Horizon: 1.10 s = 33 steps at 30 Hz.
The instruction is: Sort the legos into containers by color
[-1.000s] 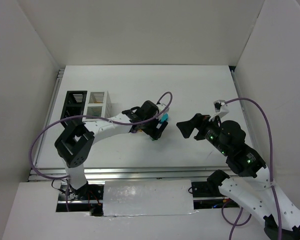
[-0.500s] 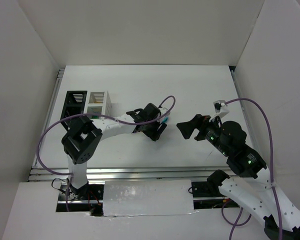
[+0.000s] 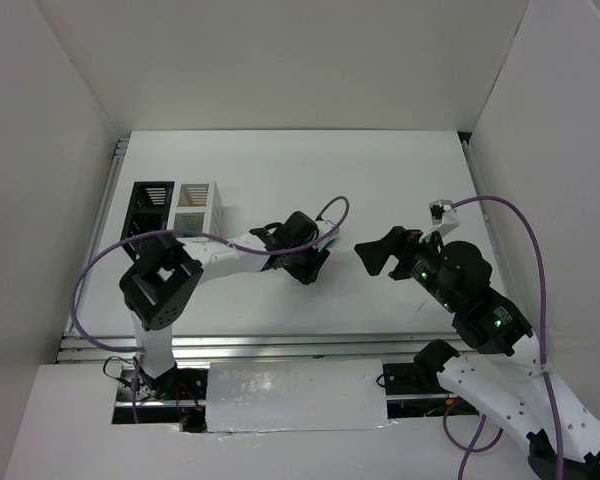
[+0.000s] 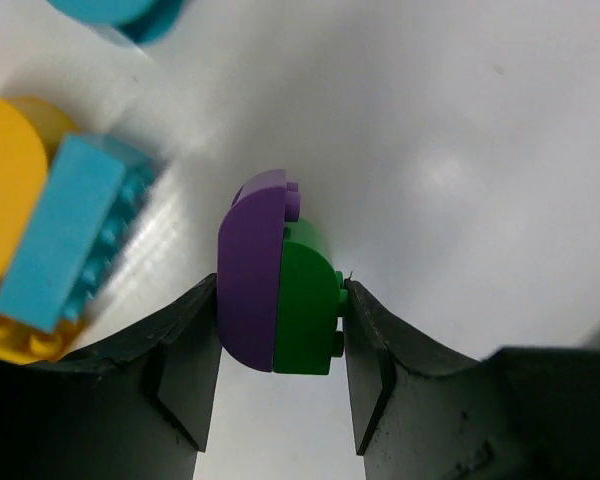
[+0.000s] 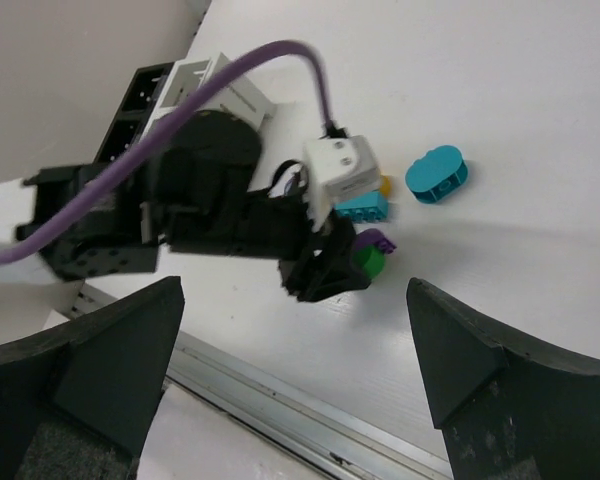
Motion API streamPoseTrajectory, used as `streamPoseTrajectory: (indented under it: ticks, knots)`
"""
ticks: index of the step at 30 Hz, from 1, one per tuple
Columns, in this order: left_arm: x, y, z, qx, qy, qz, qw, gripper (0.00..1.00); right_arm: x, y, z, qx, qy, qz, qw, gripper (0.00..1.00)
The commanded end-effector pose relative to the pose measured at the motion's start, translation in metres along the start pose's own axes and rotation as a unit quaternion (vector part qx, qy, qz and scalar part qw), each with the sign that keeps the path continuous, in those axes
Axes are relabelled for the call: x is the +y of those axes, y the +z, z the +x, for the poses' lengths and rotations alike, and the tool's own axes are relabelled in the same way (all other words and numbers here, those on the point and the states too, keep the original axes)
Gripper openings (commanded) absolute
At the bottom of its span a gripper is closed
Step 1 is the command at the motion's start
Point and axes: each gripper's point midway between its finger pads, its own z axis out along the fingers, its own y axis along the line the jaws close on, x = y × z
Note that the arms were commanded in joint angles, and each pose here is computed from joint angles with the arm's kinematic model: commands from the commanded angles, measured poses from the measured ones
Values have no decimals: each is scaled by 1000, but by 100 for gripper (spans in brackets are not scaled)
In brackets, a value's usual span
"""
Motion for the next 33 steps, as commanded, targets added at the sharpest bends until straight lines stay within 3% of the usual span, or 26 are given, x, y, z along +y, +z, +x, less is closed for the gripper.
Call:
streamPoseTrajectory:
  ticks: [1, 3, 7, 13, 19, 27, 30, 33]
  knots:
    - [-34, -49, -31, -88, 35, 65, 993, 0, -12, 4, -4, -18, 28, 32, 999, 100]
    - [-53, -83, -50, -148, 58, 104, 982, 0, -9, 1, -8, -32, 62, 25, 997, 100]
    - [-74, -127, -52, -220, 89, 149, 960, 0, -7, 2, -10, -43, 128, 27, 990, 99]
    - [-97, -182, -63, -302, 126, 177, 928, 0, 17, 31, 28, 54, 182, -20, 982, 92]
    - [-104, -201, -66, -318, 143, 173, 921, 0, 50, 42, 42, 91, 212, -97, 968, 86]
    - [-107, -203, -71, -321, 150, 170, 919, 0, 78, 42, 60, 127, 217, -138, 958, 83]
    - [-106, -200, -71, -316, 148, 166, 922, 0, 75, 42, 59, 119, 214, -133, 960, 78]
    - [-104, -202, -73, -323, 145, 158, 922, 0, 73, 42, 63, 123, 210, -128, 961, 62]
